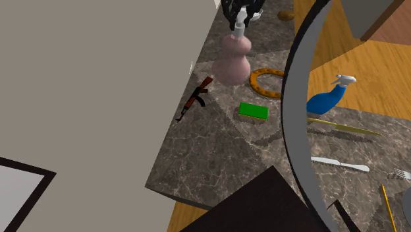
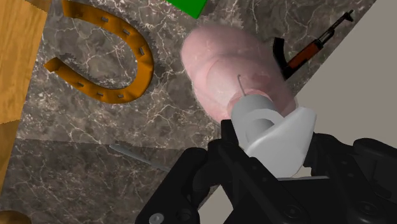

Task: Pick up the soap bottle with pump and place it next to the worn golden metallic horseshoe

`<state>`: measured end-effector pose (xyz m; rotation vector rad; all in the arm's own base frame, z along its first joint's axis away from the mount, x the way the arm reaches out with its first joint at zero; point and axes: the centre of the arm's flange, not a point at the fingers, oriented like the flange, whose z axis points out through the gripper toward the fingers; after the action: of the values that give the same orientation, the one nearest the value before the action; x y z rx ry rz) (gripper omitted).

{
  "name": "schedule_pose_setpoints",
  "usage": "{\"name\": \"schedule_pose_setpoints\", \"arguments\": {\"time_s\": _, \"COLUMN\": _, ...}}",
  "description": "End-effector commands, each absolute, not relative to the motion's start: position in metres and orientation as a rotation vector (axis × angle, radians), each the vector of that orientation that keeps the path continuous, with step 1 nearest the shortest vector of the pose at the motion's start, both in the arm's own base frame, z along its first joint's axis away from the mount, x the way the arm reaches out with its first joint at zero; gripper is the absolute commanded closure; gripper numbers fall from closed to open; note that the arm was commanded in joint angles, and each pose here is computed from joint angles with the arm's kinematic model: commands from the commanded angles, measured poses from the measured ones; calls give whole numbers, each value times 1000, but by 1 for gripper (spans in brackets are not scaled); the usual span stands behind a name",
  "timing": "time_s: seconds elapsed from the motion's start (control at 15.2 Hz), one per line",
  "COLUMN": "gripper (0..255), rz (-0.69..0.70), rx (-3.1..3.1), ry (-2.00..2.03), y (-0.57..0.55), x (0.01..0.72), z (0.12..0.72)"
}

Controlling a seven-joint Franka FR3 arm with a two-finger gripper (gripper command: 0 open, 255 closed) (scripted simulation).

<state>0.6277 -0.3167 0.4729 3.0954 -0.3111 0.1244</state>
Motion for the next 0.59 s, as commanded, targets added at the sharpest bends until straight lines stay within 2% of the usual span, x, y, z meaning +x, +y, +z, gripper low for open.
{"name": "schedule_pose_setpoints", "arguments": {"time_s": 0.0, "gripper": 255, "rz": 128, "rx": 3095, "ry": -310, "y": -334, "x": 637, "z": 457}}
{"name": "schedule_pose_setpoints", "arguments": {"time_s": 0.53, "gripper": 255, "rz": 128, "rx": 3095, "ry": -310, "y": -371, "x": 656, "z": 404}}
